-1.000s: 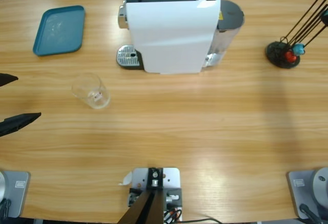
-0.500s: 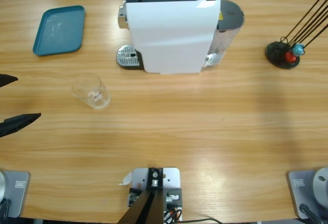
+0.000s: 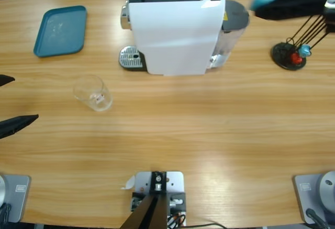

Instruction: Pour coffee

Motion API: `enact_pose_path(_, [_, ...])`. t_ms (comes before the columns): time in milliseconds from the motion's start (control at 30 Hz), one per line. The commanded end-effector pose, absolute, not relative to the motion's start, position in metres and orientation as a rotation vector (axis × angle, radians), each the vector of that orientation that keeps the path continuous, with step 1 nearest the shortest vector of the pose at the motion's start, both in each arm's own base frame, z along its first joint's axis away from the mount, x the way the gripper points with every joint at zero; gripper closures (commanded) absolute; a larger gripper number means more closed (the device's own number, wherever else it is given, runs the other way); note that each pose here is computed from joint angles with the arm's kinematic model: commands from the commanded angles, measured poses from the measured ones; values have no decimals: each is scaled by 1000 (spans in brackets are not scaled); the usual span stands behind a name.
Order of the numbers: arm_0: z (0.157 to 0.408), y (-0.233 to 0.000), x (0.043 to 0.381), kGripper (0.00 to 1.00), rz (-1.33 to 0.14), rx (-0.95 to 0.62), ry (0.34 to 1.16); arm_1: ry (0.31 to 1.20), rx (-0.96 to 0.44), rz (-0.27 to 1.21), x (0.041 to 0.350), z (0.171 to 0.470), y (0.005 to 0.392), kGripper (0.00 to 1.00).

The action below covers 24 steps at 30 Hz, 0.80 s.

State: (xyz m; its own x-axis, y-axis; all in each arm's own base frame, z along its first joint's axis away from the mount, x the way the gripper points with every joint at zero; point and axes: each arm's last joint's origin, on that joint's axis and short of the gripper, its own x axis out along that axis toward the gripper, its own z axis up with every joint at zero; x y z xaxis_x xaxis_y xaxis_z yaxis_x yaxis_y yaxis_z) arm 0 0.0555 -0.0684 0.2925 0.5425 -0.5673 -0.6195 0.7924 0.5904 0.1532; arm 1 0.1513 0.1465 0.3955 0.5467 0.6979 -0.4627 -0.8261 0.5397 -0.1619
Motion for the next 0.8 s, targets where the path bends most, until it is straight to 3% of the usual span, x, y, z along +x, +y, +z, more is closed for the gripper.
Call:
enact_pose_path(33, [288,-64,53,0,-826,450,551,384,-543,1090,209,400,229,1000])
enact_pose_path(200, [285,-61,51,0,-823,450,551,336,-584,1138,240,401,266,1000])
enact_pose_path(300, [286,-60,51,0,-822,447,545,340,-613,1144,252,388,285,1000])
enact_pose_path(800, [284,-61,53,0,-802,449,561,342,-698,1005,285,357,302,1000])
